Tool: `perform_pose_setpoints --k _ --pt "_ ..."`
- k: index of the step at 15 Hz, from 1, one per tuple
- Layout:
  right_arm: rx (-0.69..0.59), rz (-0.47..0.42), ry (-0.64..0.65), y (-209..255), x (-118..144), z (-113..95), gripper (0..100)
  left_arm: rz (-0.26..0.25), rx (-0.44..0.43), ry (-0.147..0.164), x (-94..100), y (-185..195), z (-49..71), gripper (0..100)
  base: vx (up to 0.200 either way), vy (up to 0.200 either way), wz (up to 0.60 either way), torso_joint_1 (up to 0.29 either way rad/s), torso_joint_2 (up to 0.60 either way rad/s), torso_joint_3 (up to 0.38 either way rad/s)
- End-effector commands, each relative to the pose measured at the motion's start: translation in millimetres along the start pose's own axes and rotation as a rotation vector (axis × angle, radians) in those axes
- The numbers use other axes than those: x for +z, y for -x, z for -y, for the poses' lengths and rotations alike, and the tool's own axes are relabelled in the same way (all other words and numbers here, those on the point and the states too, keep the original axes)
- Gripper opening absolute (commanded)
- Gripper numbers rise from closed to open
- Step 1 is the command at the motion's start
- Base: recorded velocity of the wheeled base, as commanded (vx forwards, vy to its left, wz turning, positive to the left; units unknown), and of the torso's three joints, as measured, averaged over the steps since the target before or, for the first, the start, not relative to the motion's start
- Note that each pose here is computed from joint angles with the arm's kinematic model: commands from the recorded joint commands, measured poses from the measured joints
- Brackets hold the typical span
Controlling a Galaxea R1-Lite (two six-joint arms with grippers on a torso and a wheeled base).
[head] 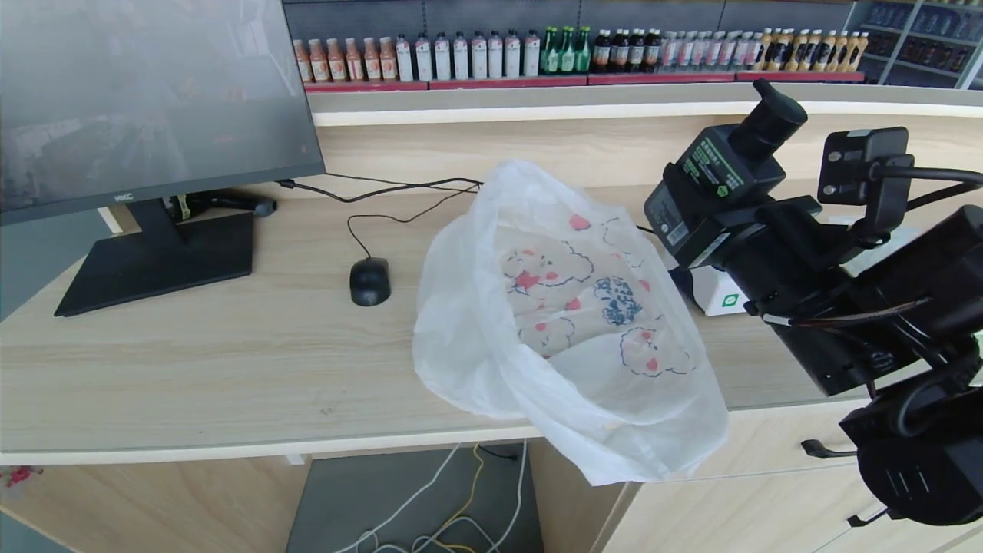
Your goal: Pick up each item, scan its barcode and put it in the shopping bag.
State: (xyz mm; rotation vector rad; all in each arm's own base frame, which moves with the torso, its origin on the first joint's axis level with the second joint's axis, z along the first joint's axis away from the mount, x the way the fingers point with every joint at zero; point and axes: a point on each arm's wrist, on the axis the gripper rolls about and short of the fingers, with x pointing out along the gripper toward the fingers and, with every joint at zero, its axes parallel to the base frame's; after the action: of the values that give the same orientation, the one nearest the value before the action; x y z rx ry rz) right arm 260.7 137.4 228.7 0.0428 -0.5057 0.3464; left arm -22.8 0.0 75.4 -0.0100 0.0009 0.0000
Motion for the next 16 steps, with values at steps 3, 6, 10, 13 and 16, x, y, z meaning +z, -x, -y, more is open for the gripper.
perform_pose_setpoints --k 3,6,10,13,16 --pt "0.000 0.005 0.001 0 1 0 0 0.001 -0.002 -0.001 0.0 0 0.0 100 0.000 0.200 0.00 0.001 0.00 0.001" --pt "-0.001 0.014 -0.003 1 5 0 0 0.001 0.000 -0.002 0.0 0 0.0 100 0.000 0.000 0.00 0.000 0.00 0.000" --pt "-0.009 0.032 -0.108 4 13 5 0 0.001 -0.002 -0.002 0.0 0 0.0 100 0.000 0.000 0.00 0.000 0.00 0.000" --pt "-0.003 0.068 -0.224 2 21 30 0 0.001 0.000 -0.002 0.0 0 0.0 100 0.000 0.000 0.00 0.000 0.00 0.000" --pt "0.063 0.046 -0.349 -6 18 52 0 0.001 0.000 -0.002 0.0 0 0.0 100 0.000 0.000 0.00 0.000 0.00 0.000"
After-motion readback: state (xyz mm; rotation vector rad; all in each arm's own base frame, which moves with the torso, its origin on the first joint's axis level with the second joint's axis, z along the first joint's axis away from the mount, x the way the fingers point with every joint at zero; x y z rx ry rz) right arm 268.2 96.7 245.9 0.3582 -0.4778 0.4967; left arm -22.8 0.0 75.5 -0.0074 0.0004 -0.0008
